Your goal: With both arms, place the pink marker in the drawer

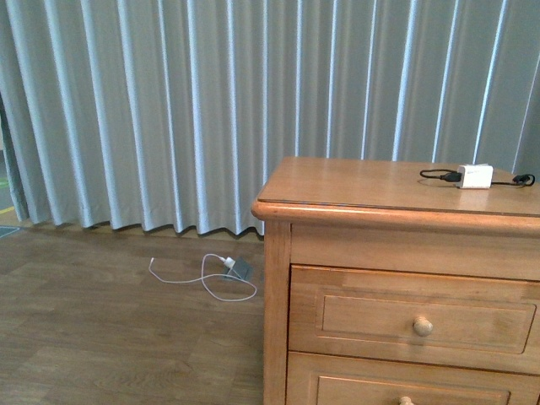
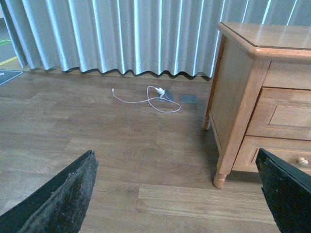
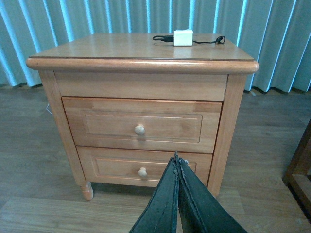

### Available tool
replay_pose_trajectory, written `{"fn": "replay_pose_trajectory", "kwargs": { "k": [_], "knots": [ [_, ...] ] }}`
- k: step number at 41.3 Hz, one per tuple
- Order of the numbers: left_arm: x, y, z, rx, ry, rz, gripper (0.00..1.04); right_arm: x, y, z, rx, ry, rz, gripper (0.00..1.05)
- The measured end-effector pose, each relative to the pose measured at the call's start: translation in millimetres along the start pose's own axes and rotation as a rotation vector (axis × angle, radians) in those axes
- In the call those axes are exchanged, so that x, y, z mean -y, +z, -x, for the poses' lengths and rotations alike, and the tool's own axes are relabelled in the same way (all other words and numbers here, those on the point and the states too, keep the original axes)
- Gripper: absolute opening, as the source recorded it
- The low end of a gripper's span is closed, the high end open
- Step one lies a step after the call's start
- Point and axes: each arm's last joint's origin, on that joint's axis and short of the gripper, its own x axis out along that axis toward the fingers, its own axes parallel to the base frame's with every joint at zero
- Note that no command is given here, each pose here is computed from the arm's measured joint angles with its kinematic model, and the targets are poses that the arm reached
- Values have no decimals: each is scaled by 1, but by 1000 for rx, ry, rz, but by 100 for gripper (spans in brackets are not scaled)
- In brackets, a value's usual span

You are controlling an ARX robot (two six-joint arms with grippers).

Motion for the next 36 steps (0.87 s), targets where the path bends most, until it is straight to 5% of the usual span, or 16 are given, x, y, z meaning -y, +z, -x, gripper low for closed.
{"fn": "replay_pose_trajectory", "kwargs": {
  "k": [8, 30, 36],
  "knots": [
    [0, 0, 0, 0, 0, 0, 99, 0, 0, 0, 1, 0, 0, 1],
    [0, 0, 0, 0, 0, 0, 99, 0, 0, 0, 0, 0, 2, 94],
    [0, 0, 0, 0, 0, 0, 99, 0, 0, 0, 0, 0, 1, 95]
  ]
}}
